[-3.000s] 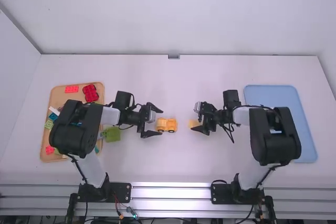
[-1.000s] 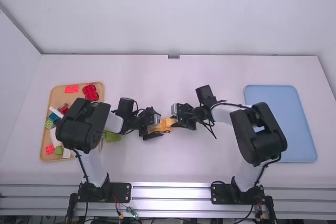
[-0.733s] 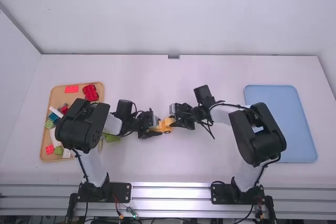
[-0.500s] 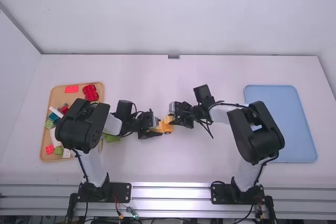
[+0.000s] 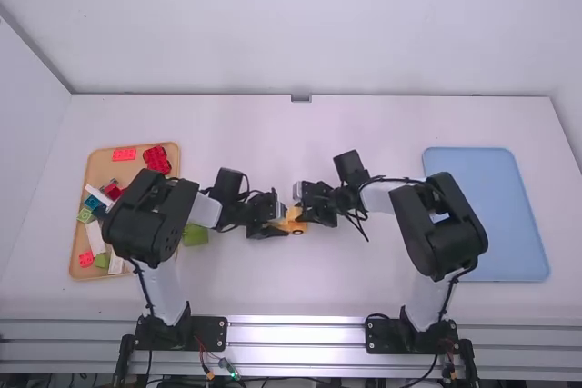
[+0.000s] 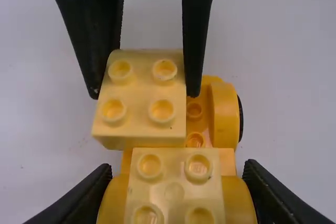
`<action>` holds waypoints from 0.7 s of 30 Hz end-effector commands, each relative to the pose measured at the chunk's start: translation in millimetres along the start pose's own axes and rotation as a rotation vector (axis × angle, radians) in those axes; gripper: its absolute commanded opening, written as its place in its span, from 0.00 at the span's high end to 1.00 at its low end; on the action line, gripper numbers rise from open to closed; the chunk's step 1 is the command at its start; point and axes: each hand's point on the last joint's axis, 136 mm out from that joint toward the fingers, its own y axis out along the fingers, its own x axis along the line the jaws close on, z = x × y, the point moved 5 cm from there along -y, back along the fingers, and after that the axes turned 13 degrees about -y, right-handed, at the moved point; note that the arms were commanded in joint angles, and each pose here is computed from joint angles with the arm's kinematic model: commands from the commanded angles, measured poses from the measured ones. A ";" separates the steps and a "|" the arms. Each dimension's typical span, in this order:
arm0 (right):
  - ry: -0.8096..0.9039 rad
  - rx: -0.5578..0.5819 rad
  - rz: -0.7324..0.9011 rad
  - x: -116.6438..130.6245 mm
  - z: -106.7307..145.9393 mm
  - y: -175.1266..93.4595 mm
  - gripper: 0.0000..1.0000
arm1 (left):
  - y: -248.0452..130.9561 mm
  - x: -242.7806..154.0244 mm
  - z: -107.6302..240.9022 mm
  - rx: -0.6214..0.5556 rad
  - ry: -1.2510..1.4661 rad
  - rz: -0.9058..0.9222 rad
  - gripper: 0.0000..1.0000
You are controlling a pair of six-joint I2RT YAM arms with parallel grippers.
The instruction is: Assemble lego blocks to make yellow taxi
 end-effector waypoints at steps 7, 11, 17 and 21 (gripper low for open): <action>0.009 0.014 -0.011 1.0 -0.1 4.0 1.00 | 5.6 4.0 -8.7 -0.018 0.034 -0.008 0.71; 0.008 0.010 -0.007 0.2 -2.7 1.9 1.00 | 5.1 5.0 -9.3 -0.022 0.037 -0.012 0.71; -0.029 -0.001 0.027 -6.3 -16.0 -7.2 1.00 | 12.4 6.9 -3.2 -0.022 0.032 -0.003 0.70; -0.015 0.012 0.014 -1.8 -13.7 -7.4 1.00 | 20.7 10.8 -0.5 -0.036 -0.033 0.032 0.69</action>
